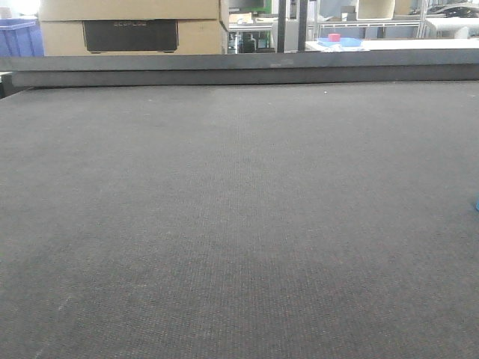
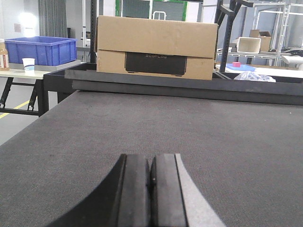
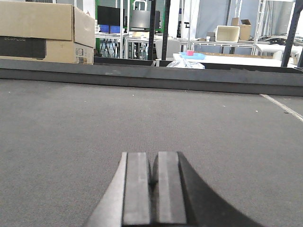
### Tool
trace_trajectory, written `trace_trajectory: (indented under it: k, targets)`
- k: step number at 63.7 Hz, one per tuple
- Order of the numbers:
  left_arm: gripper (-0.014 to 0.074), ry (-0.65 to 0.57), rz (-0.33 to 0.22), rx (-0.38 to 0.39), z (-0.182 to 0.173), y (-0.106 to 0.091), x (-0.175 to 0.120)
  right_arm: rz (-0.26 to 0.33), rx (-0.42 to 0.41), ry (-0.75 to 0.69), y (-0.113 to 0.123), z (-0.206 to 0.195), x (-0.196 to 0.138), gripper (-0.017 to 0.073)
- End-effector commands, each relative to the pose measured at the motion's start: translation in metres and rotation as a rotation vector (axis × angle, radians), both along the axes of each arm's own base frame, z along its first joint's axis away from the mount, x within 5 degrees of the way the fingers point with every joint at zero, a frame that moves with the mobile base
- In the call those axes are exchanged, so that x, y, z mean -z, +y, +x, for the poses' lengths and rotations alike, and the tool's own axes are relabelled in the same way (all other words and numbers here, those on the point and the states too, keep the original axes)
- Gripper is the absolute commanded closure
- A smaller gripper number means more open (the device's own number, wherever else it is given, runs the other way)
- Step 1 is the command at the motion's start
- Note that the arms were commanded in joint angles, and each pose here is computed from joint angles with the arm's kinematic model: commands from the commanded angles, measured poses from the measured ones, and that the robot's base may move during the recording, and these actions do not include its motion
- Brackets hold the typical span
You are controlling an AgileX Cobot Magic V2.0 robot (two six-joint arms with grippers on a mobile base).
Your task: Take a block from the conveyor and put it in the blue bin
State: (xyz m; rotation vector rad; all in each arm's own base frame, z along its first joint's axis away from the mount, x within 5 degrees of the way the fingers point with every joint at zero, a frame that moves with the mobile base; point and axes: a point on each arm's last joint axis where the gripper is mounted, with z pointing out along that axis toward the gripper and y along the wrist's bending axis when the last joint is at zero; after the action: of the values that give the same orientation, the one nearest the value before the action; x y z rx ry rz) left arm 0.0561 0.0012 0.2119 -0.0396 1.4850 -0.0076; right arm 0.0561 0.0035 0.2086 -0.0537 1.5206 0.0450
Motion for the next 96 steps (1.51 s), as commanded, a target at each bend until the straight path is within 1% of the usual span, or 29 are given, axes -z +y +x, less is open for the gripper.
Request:
trace_trajectory:
  k: [1,62,78,83,88,92,96]
  targets:
    - [0.0704,-0.019,0.000,-0.005,0.000,0.000,-0.003,-0.004,-0.004,-0.023,0.000,0.000,-0.003,0.0721]
    - [0.0704,-0.019,0.000,-0.005,0.000,0.000,-0.003,-0.004,-0.004,-0.023,0.000,0.000,-0.003,0.0721]
    - [0.0704,-0.113,0.003,-0.002,-0.001,0.000,-0.011,-0.004,-0.004,-0.031,0.000,0.000,-0.004,0.0721]
    - [0.0704,-0.157,0.004,0.000,-0.002,0.000,-0.015,0.001,-0.006,-0.102,0.000,-0.001,-0.010,0.0721]
    - [0.0704,-0.192,-0.003,0.001,-0.003,0.000,-0.018,0.010,-0.009,-0.239,0.000,-0.003,-0.023,0.0721]
    - [0.0704,-0.211,-0.057,0.000,-0.004,0.001,-0.020,0.018,-0.011,-0.358,0.000,-0.007,-0.033,0.0721]
    - [0.0704,-0.214,-0.100,-0.001,-0.004,0.002,-0.020,0.021,-0.012,-0.416,0.000,-0.009,-0.038,0.0721]
